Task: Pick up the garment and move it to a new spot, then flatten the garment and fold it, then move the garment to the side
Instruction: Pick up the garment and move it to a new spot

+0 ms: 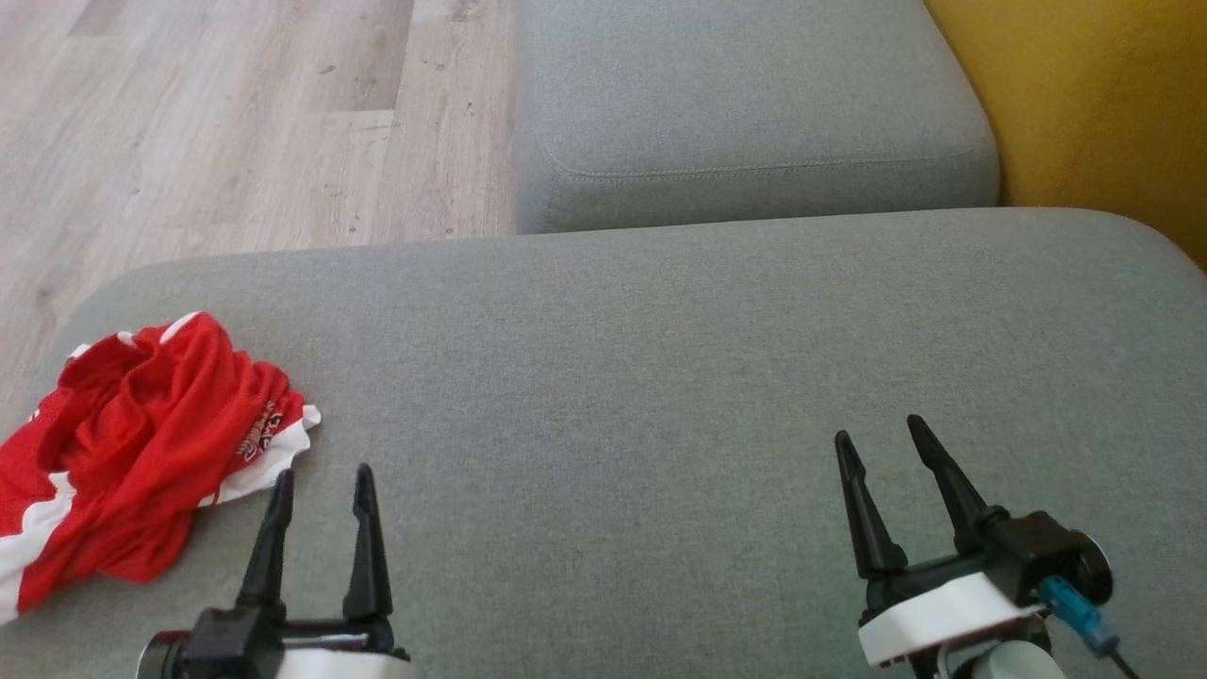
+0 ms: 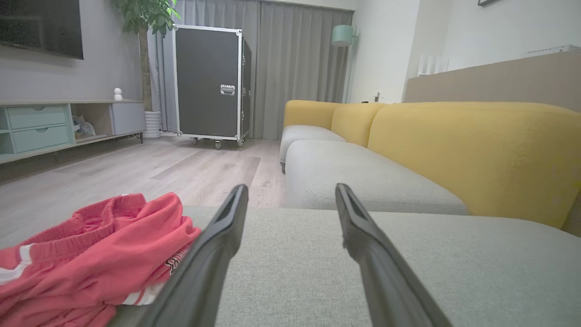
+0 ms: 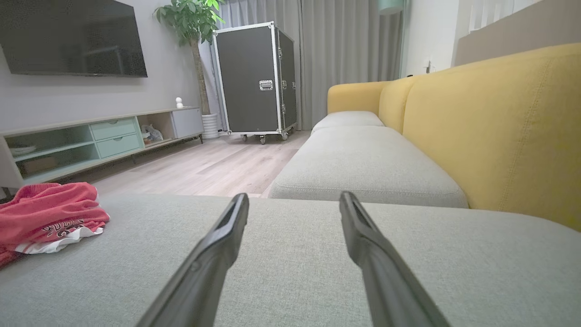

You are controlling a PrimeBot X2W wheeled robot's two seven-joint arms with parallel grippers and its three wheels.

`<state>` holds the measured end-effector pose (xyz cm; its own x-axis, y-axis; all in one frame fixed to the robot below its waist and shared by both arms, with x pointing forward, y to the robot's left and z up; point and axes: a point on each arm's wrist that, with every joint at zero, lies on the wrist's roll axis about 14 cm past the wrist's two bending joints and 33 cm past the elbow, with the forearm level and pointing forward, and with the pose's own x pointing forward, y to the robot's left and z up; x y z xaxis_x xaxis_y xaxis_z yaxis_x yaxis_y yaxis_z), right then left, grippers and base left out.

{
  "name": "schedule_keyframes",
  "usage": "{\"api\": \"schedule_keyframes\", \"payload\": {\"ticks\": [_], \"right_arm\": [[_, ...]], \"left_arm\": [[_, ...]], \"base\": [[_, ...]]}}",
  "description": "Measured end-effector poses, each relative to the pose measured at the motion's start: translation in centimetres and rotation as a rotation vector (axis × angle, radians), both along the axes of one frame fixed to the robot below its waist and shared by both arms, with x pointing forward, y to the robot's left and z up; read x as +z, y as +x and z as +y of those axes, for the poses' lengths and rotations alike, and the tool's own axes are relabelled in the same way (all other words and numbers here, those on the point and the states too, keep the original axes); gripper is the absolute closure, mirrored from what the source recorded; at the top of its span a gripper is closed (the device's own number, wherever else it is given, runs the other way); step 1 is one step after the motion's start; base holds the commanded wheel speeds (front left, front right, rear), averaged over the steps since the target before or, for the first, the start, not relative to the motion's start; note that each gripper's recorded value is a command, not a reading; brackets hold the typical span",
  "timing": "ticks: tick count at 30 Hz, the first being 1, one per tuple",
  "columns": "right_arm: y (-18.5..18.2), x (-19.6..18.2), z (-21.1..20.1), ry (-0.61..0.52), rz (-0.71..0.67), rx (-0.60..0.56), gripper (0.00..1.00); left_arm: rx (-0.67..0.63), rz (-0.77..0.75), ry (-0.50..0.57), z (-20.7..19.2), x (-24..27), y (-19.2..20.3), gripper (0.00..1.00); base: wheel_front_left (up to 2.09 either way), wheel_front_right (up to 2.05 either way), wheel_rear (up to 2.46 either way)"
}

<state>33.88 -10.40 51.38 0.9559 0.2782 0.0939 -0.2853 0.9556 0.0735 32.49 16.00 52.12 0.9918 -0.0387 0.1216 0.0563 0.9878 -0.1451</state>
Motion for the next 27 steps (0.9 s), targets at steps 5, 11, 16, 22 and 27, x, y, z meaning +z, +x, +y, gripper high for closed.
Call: {"api": "schedule_keyframes", "payload": {"ticks": [5, 11, 16, 22, 27], "right_arm": [[-0.09, 0.39, 0.3, -0.07, -0.039, 0.012, 0.0], [-0.05, 0.39, 0.16, -0.077, -0.042, 0.008, 0.0], [0.04, 0.38, -0.25, -0.07, -0.039, -0.005, 0.0], [0.1, 0.39, -0.52, -0.07, -0.039, -0.013, 0.0], [0.19, 0.32, -0.47, -0.07, -0.037, -0.011, 0.0]], "left_arm": [[-0.005, -0.01, 0.072, -0.32, -0.1, -0.2, 0.0], [-0.004, -0.011, 0.077, -0.28, -0.13, -0.18, 0.0], [-0.002, -0.006, 0.077, -0.21, -0.27, -0.17, 0.0], [0.001, 0.002, 0.077, -0.08, -0.52, -0.22, 0.0], [0.006, 0.008, 0.077, 0.08, -0.73, -0.31, 0.0]], "base": [[0.0, 0.0, 0.0], [0.0, 0.0, 0.0], [0.0, 0.0, 0.0], [0.0, 0.0, 0.0], [0.0, 0.0, 0.0]]}}
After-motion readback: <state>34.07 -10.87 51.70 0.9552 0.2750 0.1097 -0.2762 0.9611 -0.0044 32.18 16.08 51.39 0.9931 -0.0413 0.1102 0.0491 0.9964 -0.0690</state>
